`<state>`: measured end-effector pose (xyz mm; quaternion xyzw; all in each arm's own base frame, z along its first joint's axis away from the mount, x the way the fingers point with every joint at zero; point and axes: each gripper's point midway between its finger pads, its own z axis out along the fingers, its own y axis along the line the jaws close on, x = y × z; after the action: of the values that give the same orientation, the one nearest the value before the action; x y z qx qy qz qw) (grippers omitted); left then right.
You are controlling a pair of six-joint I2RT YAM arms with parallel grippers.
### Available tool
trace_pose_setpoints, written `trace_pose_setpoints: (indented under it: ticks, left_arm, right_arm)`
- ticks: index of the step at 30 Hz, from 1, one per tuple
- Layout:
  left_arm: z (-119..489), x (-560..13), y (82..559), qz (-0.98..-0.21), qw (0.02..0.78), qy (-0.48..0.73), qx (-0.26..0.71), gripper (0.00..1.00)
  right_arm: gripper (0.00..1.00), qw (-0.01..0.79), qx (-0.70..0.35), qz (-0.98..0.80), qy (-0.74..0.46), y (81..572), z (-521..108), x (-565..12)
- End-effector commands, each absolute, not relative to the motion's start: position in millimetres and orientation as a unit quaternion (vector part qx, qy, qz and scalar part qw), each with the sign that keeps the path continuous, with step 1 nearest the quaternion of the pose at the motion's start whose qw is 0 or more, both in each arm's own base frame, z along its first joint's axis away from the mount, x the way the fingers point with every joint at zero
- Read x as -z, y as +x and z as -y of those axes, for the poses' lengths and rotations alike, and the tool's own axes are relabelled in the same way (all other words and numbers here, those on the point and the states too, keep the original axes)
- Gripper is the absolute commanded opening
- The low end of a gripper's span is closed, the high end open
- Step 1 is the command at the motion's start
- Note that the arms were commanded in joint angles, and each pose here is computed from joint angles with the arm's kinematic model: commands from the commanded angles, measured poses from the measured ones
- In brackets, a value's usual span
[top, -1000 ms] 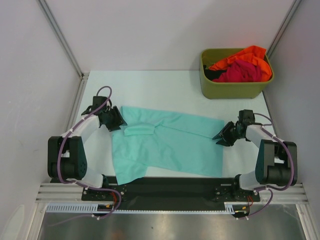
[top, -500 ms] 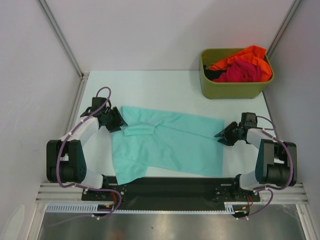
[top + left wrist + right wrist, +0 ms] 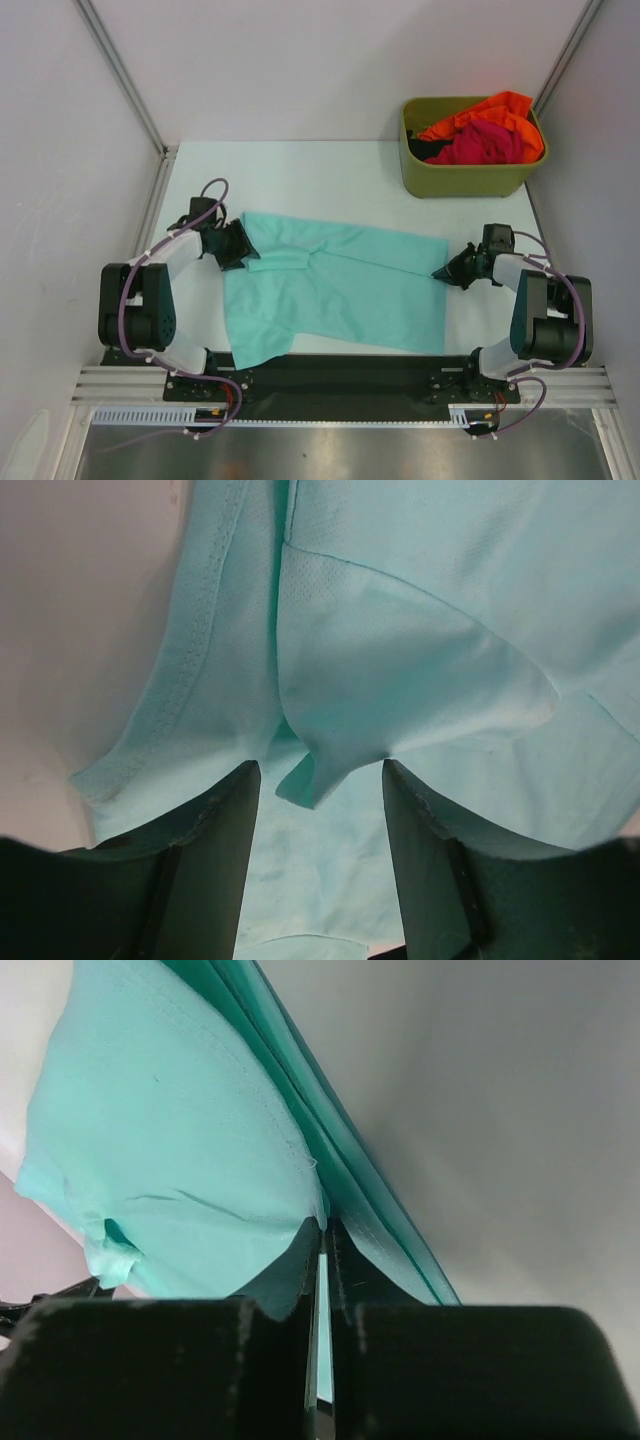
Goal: Fold and stack the t-shirts
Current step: Fold the tshirt
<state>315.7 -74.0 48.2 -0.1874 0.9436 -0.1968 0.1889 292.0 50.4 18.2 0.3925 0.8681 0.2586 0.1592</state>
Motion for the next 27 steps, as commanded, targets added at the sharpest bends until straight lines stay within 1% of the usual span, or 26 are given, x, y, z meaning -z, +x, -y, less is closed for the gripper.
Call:
trace_pose_setpoints:
  ticks: [1, 6, 8, 13, 14, 15, 16, 17, 20, 23, 27]
  left_arm:
    - [76, -43, 320, -0.944, 0.19, -0.173, 0.205, 0.58]
    - [84, -39, 317, -0.942, 0.176, -0.173, 0.226, 0.57]
    - [90, -42, 314, -0.938, 0.175, -0.174, 0.244, 0.55]
    - [96, -49, 317, -0.931, 0.178, -0.179, 0.265, 0.41]
    - [97, -51, 320, -0.93, 0.177, -0.179, 0.268, 0.42]
    - [96, -51, 317, -0.931, 0.173, -0.181, 0.264, 0.46]
    - [95, -52, 318, -0.933, 0.175, -0.18, 0.259, 0.6]
    - [93, -54, 317, -0.933, 0.177, -0.18, 0.255, 0.62]
    - [92, -53, 314, -0.935, 0.182, -0.171, 0.251, 0.64]
    - [94, -50, 312, -0.934, 0.179, -0.171, 0.258, 0.62]
    - [99, -54, 311, -0.93, 0.19, -0.165, 0.266, 0.54]
  right_arm:
    - [0.03, 0.188, -0.256, -0.869, 0.38, 309, -43, -31]
    - [0.01, 0.19, -0.258, -0.871, 0.372, 310, -44, -34]
    - [0.0, 0.191, -0.26, -0.871, 0.371, 311, -44, -35]
    - [0.0, 0.195, -0.262, -0.871, 0.368, 312, -45, -38]
    - [0.0, 0.194, -0.263, -0.871, 0.368, 312, -45, -39]
    - [0.0, 0.196, -0.264, -0.87, 0.367, 314, -45, -40]
    - [0.0, 0.196, -0.265, -0.871, 0.365, 314, -45, -40]
    - [0.0, 0.195, -0.266, -0.871, 0.365, 313, -46, -40]
    - [0.0, 0.2, -0.268, -0.869, 0.364, 315, -46, -42]
    - [0.0, 0.199, -0.27, -0.869, 0.363, 315, -46, -41]
    - [0.0, 0.195, -0.271, -0.87, 0.363, 315, -47, -39]
